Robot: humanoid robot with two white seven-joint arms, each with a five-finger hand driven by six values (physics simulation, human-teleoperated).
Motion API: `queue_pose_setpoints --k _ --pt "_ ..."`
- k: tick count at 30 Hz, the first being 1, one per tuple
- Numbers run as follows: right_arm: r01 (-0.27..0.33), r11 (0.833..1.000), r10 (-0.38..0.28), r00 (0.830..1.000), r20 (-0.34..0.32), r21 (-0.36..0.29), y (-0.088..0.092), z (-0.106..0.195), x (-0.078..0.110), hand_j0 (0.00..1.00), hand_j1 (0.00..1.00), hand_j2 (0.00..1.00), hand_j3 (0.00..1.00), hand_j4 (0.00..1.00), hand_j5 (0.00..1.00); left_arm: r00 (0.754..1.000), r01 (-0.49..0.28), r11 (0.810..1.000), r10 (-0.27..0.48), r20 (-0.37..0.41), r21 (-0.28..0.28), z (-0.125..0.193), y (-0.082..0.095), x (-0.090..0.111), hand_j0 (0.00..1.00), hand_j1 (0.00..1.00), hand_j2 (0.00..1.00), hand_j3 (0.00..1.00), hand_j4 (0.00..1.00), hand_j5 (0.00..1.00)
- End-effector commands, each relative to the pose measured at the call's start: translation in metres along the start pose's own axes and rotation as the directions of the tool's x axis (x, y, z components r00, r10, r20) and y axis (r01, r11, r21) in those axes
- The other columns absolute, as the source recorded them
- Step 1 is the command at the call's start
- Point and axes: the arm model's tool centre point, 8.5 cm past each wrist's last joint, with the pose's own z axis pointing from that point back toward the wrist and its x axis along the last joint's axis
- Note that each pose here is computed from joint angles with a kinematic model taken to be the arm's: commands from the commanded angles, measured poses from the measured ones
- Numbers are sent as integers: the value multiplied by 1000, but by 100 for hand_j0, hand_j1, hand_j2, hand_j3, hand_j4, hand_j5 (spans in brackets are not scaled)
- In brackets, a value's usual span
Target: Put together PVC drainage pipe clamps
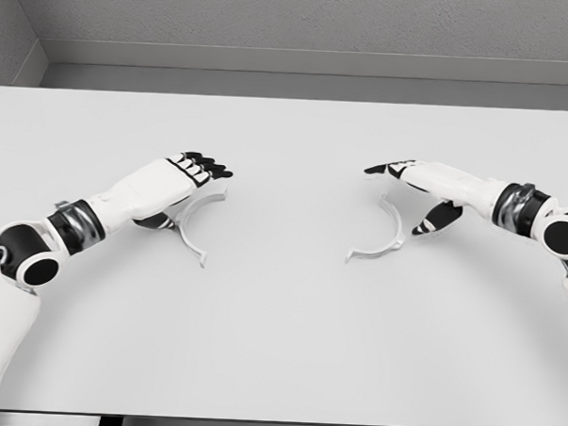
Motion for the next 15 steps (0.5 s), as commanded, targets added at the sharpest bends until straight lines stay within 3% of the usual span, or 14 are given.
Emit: queue_pose_setpoints --k 1,15 --pt "12 1000 -12 1000 -8 1 1 1 -4 100 100 100 100 100 100 1000 -24 1000 24 12 8 -2 0 3 100 100 100 100 100 100" --pt "30 1000 -30 999 -23 1 1 -23 -6 100 100 100 100 100 100 998 -24 1000 23 57 17 -13 1 20 100 100 100 100 100 100"
